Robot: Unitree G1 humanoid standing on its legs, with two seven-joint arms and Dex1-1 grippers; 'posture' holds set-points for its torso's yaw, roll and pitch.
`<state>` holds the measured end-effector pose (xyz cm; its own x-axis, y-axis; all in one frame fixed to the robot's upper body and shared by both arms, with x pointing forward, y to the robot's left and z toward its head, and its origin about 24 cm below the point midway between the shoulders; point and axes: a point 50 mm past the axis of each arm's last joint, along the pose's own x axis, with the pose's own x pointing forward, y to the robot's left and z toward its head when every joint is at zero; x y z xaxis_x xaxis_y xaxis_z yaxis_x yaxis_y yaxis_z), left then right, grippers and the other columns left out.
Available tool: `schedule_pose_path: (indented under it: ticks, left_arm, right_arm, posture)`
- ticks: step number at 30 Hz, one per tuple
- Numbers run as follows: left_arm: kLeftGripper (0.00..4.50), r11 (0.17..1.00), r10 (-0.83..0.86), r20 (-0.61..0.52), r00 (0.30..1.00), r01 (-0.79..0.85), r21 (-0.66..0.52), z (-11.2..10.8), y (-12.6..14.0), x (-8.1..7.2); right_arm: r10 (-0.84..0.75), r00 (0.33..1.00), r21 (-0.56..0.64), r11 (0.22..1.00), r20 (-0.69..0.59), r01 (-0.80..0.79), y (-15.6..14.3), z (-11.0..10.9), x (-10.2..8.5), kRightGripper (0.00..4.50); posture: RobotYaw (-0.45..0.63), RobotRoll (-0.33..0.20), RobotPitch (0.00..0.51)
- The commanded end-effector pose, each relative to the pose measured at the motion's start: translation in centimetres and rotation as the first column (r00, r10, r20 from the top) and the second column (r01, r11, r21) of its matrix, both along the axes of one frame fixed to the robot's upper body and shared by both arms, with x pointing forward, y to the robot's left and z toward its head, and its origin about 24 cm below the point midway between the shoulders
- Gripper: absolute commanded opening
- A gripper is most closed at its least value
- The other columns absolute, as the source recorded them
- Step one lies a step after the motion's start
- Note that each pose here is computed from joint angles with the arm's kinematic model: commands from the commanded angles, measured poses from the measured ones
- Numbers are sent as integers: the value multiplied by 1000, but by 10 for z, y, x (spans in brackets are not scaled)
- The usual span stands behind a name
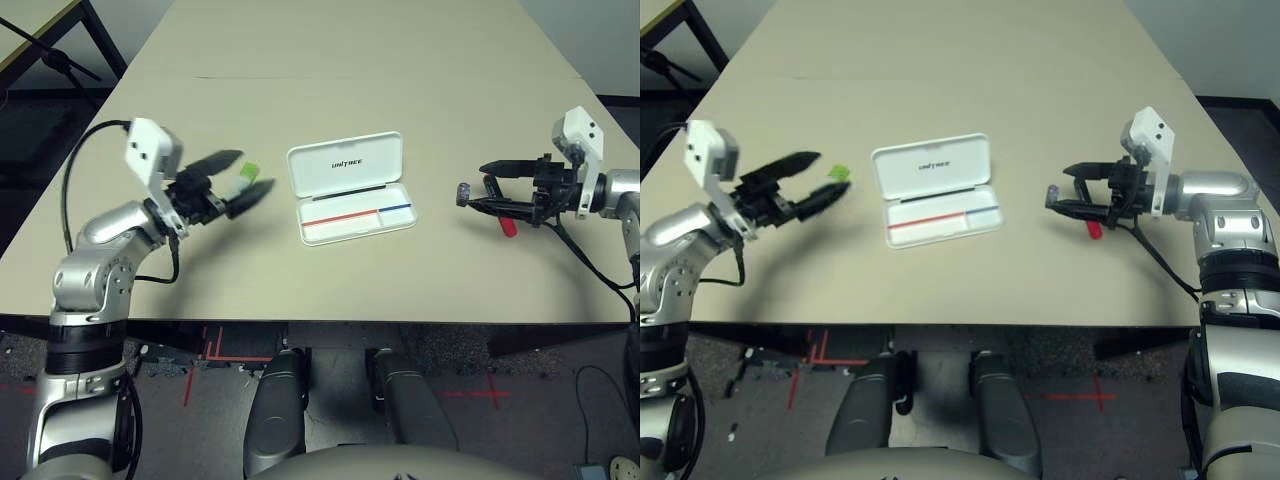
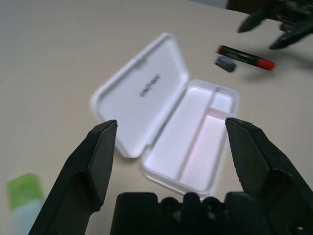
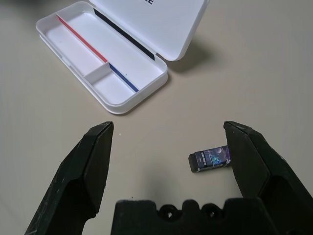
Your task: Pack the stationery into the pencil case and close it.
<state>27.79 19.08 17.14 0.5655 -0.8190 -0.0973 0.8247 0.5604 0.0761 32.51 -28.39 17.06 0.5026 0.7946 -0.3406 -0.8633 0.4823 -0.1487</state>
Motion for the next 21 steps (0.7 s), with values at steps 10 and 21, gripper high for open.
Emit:
schedule_pose_path:
  ticks: [10, 21]
  left_arm:
    - [4461, 908, -255, -151, 955, 290, 303, -36, -58, -2]
    - [4461, 875, -214, -172, 962, 267, 404, -40, -64, 9]
  right_arm:
    - [19, 1000, -30, 999, -10, -20, 5, -5, 5, 4500]
    - [29, 999, -32, 999, -14, -29, 7, -8, 4, 4500]
  posture:
    - [15, 0, 173]
    - [11, 0, 186]
